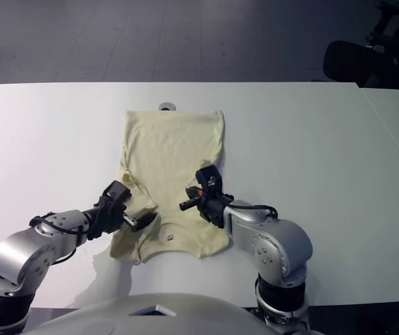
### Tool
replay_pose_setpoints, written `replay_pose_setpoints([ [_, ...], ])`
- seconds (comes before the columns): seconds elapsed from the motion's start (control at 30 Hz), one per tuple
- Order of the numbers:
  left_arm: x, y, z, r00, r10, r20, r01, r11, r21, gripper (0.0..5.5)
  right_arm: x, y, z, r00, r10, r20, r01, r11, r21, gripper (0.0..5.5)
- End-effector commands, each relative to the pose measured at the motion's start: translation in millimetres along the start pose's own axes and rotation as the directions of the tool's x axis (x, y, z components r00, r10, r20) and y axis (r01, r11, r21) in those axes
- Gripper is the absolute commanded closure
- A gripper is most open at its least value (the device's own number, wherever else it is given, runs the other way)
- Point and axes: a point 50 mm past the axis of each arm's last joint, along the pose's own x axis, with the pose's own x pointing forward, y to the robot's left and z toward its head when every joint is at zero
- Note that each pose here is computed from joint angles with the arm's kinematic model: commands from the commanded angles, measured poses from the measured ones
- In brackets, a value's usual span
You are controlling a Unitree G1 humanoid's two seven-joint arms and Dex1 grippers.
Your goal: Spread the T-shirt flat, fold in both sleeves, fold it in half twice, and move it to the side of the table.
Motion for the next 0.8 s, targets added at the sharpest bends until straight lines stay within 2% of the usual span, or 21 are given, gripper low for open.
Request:
replay_pose_setpoints([
  [0.03,1.0,1.4,-2.0,1.0,0.001,-0.021,-0.001,1.0,0.002,0.1,2.9,1.8,-3.5,1.0,0.016,-0.017,-0.016,1.0,-0.007,5.15],
  [0.27,1.4,0.2,-0.2,1.0,-0.007,-0.018,0.007,1.0,0.007,0.1,3.8,8.8,5.5,0.991,0.127,0.048,-0.128,0.991,0.027,4.02],
  [0.4,-2.9,-3.4,14.6,0.998,-0.04,0.046,0.04,0.999,0.007,0.1,-11.7,-9.6,22.7,0.985,0.104,0.14,-0.109,0.994,0.026,3.44],
  [0.53,-20.5,-3.8,47.7,0.981,-0.08,0.178,0.076,0.997,0.028,0.1,-46.8,-53.8,45.8,0.971,-0.071,0.229,0.101,0.987,-0.122,2.71],
  [0.63,-41.2,9.0,77.0,0.957,-0.078,0.278,0.061,0.996,0.071,0.1,-74.7,-87.1,53.1,0.951,-0.207,0.232,0.263,0.933,-0.246,2.26],
  [0.73,-60.4,30.0,86.4,0.961,0.002,0.275,-0.045,0.987,0.151,0.1,-89.1,-93.5,40.9,0.967,-0.202,0.155,0.248,0.878,-0.41,1.81],
  [0.8,-68.6,47.2,72.5,0.971,0.097,0.221,-0.154,0.954,0.256,0.1,-95.3,-85.7,25.8,0.988,-0.141,0.067,0.154,0.809,-0.567,1.47],
])
